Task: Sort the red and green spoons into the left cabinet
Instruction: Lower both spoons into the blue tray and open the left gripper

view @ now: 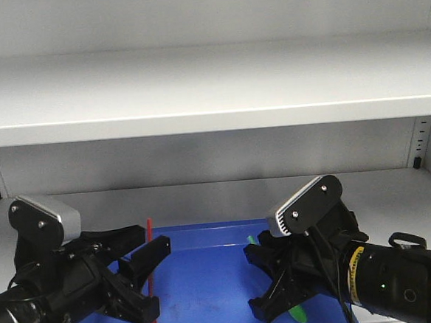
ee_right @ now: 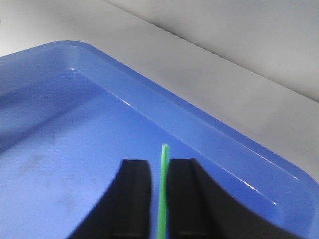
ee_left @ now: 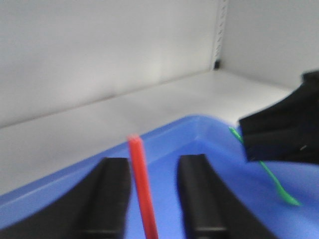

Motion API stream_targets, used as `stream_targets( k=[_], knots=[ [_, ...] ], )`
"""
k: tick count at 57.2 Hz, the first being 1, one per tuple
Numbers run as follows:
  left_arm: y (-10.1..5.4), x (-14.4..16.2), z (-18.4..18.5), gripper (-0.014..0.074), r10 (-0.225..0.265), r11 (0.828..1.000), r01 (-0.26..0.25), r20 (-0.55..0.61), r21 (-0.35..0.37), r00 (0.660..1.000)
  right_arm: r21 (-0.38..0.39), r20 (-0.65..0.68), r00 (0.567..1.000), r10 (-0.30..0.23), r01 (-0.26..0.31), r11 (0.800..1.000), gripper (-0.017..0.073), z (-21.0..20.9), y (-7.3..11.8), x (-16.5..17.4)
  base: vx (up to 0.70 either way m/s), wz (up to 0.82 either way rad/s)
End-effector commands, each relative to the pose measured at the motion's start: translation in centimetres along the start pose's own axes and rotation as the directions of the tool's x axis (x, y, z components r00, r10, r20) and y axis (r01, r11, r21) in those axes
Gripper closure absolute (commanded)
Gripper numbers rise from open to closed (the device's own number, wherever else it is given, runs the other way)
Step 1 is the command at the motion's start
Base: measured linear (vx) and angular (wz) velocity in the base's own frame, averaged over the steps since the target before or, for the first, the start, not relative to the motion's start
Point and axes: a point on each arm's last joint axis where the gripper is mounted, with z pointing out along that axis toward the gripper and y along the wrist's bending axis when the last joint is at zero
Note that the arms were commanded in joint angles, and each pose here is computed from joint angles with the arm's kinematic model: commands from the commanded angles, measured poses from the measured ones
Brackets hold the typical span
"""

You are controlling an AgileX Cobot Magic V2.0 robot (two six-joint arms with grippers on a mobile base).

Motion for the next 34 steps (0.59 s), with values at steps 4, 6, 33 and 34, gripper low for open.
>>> stream_targets(
  k=[4,6,33,34],
  knots=[
    [-0.4,-2.16,-0.42,0.006,0.027,1.0,-0.028,0.089,0.012,0.996,0.008,0.073,0.997,0.007,-0.008,1.0,0.0103,-0.96,-0.23,-2.03,0.0,0.0],
    [-0.4,-2.16,-0.42,0.0053,0.027,1.0,-0.028,0.089,0.012,0.996,0.008,0.073,0.997,0.007,-0.008,1.0,0.0057,-0.96,-0.23,-2.03,0.0,0.0],
    [-0.38,-2.2,-0.44,0.0052,0.021,1.0,-0.022,0.091,0.009,0.996,0.005,0.069,0.998,0.007,-0.007,1.0,-0.0036,-0.94,-0.19,-1.86,0.0,0.0],
    [-0.38,-2.2,-0.44,0.0052,0.021,1.0,-0.022,0.091,0.009,0.996,0.005,0.069,0.998,0.007,-0.007,1.0,-0.003,-0.94,-0.19,-1.86,0.0,0.0]
  ],
)
